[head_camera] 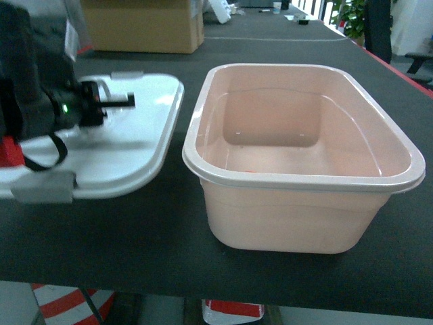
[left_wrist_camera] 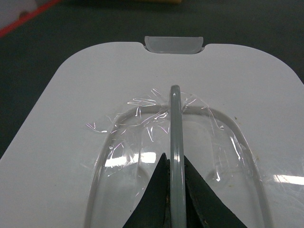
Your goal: Pick capacitor and pack into box
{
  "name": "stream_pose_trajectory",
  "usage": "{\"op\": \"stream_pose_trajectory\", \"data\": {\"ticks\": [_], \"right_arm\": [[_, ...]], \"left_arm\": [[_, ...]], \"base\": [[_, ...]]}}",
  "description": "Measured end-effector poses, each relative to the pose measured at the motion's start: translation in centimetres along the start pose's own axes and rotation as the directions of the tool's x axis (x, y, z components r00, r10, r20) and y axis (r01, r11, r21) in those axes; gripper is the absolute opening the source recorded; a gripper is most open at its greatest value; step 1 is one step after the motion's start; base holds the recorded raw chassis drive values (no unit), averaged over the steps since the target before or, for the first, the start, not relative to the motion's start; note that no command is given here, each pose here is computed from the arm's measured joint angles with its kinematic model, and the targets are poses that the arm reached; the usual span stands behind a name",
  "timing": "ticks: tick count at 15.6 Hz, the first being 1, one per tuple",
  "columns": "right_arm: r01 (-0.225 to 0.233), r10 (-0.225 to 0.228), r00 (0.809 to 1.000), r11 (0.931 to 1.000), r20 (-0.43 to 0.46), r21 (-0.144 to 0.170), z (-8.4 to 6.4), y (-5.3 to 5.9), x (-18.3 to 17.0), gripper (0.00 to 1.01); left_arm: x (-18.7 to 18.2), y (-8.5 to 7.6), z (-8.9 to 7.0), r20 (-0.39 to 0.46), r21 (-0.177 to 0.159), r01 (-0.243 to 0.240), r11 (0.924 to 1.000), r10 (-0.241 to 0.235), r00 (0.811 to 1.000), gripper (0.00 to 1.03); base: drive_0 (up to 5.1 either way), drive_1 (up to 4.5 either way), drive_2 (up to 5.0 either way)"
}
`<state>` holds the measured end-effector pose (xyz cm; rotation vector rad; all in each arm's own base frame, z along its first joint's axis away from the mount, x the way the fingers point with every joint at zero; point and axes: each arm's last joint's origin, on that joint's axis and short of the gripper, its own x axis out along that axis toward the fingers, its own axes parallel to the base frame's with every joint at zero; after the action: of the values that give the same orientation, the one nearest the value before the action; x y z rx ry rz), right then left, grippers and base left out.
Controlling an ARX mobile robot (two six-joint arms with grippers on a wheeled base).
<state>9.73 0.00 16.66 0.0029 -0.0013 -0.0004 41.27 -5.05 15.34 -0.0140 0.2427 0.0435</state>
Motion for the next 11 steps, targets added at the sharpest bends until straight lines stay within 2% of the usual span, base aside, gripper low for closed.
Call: {"op": "stream_pose_trajectory", "data": {"ticks": [2, 3, 4, 6, 9, 11], "right_arm": [[0.000, 0.000, 1.000, 1.0000, 0.000, 0.000, 0.0, 0.0, 0.0, 0.98], [0.000, 0.000, 1.000, 1.0000, 0.000, 0.000, 0.0, 0.0, 0.0, 0.98], [0.000, 0.000, 1.000, 1.0000, 0.000, 0.000, 0.0, 0.0, 0.0, 0.98], [0.000, 0.000, 1.000, 1.0000, 0.000, 0.000, 0.0, 0.0, 0.0, 0.98], [0.000, 0.000, 1.000, 1.0000, 0.000, 0.000, 0.0, 0.0, 0.0, 0.98], [0.000, 0.000, 1.000, 1.0000, 0.001, 0.000, 0.0, 0.0, 0.0, 0.98]], "left_arm": [[-1.9, -0.3, 6.8, 0.118, -0.003, 0.022, 0.9997, -0.022, 0.993, 0.02], [-2.9, -1.4, 8.9, 0.143, 0.001, 0.029, 0.9996, -0.029, 0.989, 0.02], [-3.4, -3.0, 9.6, 0.134, 0.011, 0.020, 0.9997, -0.022, 0.991, 0.02], [-4.5, -8.3, 9.7, 0.095, 0.008, -0.007, 0.9999, 0.006, 0.995, 0.02], [-6.5, -17.5, 9.6, 0.135, -0.014, -0.045, 0.9989, 0.047, 0.990, 0.02], [-6.1, -21.9, 7.7, 0.105, -0.005, -0.042, 0.9991, 0.042, 0.994, 0.02]], "base": [[0.0, 0.00, 0.0], [0.0, 0.00, 0.0], [0.0, 0.00, 0.0], [0.0, 0.00, 0.0], [0.0, 0.00, 0.0], [0.0, 0.00, 0.0]]}}
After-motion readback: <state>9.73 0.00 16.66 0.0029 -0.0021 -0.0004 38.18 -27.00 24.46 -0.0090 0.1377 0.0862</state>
